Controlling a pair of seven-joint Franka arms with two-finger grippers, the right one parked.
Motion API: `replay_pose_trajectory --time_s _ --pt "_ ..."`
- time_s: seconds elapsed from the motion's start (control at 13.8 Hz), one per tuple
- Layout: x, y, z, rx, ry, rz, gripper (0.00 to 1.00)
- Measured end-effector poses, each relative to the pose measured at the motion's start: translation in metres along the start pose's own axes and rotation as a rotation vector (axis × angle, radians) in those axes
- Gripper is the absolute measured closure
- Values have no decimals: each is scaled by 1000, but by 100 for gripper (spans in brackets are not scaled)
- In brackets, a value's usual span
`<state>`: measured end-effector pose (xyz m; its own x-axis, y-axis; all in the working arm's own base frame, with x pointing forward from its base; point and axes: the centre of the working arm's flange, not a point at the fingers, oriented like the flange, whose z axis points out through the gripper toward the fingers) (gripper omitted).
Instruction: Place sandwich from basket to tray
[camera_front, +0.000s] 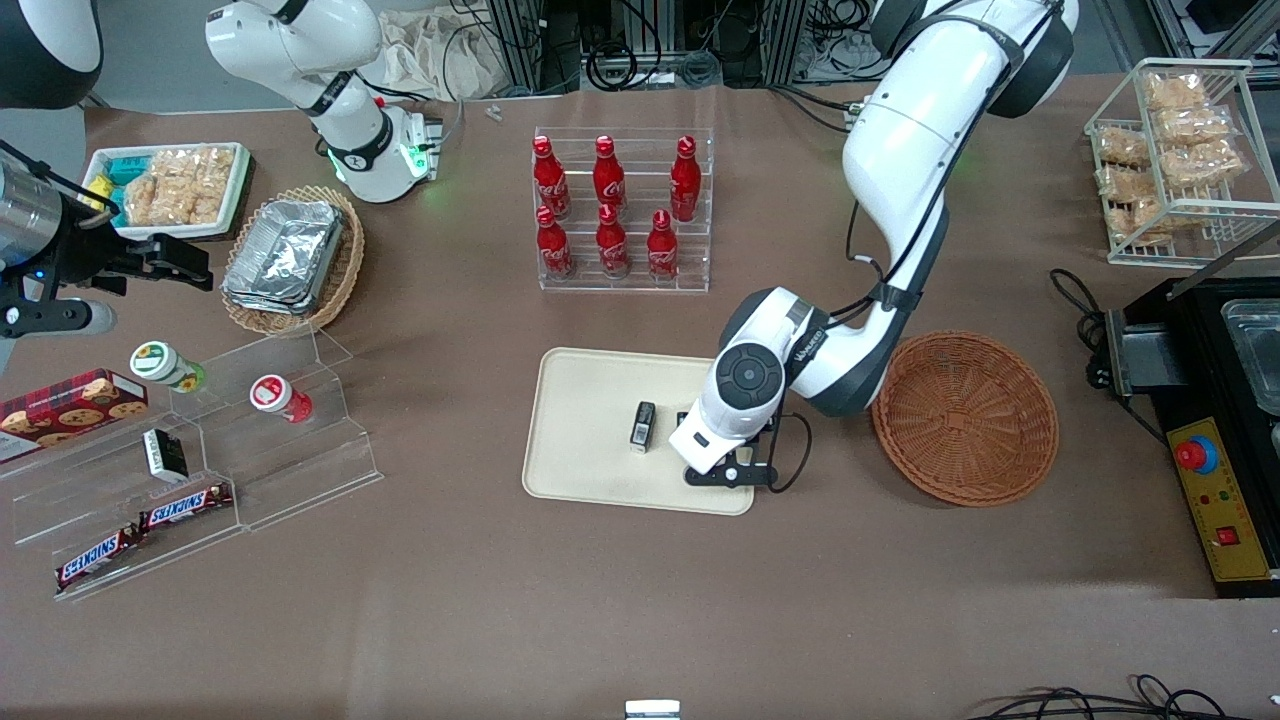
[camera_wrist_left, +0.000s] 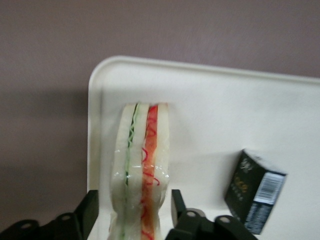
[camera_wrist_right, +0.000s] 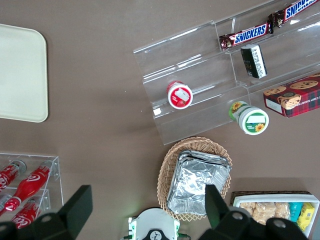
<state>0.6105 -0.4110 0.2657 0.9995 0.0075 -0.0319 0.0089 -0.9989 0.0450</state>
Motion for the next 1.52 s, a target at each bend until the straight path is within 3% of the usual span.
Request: replay_pose_trajectory --time_s 0.07,0.22,0.36,0.43,0.58,0.65,0.94,1.16,1.52 --pt "8 -6 -26 -8 28 -12 17" --pt "17 -40 -93 24 14 -59 0" --pt "20 -99 -167 55 -8 -101 0" --pt "19 -129 -199 51 -2 -116 0" --pt "7 -187 -239 0 -11 -123 0" --pt "-4 -214 -247 -11 -22 -100 1" --pt "-58 -313 -247 13 -54 -3 0" --pt "-76 -363 -247 20 -97 74 0" --pt "-60 -383 -281 94 -25 86 0"
